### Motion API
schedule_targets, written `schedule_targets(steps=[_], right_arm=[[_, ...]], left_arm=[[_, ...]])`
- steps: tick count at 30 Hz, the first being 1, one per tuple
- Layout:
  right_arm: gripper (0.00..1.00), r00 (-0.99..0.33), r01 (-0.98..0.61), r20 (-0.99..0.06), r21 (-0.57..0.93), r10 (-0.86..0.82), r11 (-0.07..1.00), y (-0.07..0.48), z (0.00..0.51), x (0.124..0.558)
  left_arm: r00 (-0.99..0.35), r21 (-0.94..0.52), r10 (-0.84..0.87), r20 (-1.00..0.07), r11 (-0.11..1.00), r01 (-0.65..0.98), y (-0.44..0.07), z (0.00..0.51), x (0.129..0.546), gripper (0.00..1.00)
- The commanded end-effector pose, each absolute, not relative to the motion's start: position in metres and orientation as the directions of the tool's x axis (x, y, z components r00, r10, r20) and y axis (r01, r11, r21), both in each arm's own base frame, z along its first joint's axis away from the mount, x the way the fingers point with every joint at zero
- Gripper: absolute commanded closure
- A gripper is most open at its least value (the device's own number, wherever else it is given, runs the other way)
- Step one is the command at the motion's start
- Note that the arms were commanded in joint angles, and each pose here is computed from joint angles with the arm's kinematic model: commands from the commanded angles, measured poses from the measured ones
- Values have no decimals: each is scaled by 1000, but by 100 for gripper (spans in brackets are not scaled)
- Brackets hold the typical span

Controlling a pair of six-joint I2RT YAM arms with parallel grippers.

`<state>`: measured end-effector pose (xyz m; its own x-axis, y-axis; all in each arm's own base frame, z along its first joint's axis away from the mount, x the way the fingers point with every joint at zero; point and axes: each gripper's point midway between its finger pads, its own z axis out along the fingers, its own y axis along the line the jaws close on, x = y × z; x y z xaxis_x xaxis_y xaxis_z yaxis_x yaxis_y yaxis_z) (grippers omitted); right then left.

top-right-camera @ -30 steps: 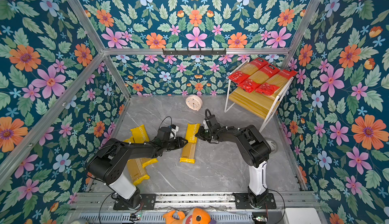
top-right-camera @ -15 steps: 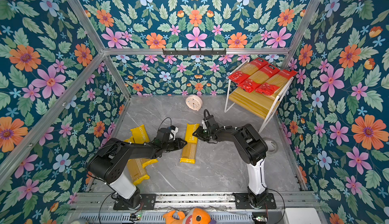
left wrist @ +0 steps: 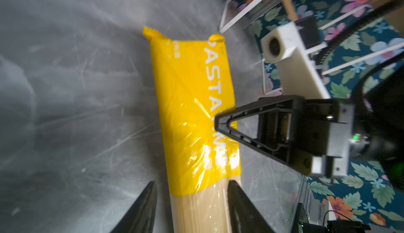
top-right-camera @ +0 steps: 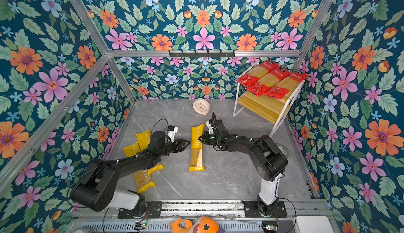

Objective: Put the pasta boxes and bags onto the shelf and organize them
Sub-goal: 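Grasp the yellow pack's top end with the right gripper while the left gripper holds it, then lift the yellow pack upright with the right gripper while the left gripper steadies it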

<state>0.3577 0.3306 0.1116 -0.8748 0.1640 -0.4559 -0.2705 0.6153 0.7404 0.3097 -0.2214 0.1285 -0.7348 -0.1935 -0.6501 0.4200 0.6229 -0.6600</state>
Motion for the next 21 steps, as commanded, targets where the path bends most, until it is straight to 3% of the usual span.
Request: schedule_targets(steps=[1, 5, 10, 21], right_arm=[[100, -692, -529, -692, 680, 207, 508, 338, 192, 368], [100, -549, -676, -811, 573, 203, 464, 332, 247, 352], [100, -423, -785, -888, 459, 181, 415, 329, 292, 335], [100, -353, -890, -913, 396, 206, 227, 335, 347, 301]], left_arm=[[-605, -561, -158, -781, 603, 567, -221, 161, 307, 33], [-548, -542, -169, -819, 541, 643, -227, 189, 300, 28], [-512, -537, -189, -838, 452, 712, -237, 210, 291, 26], [-447, -496, -222, -867, 297, 816, -260, 241, 266, 27]])
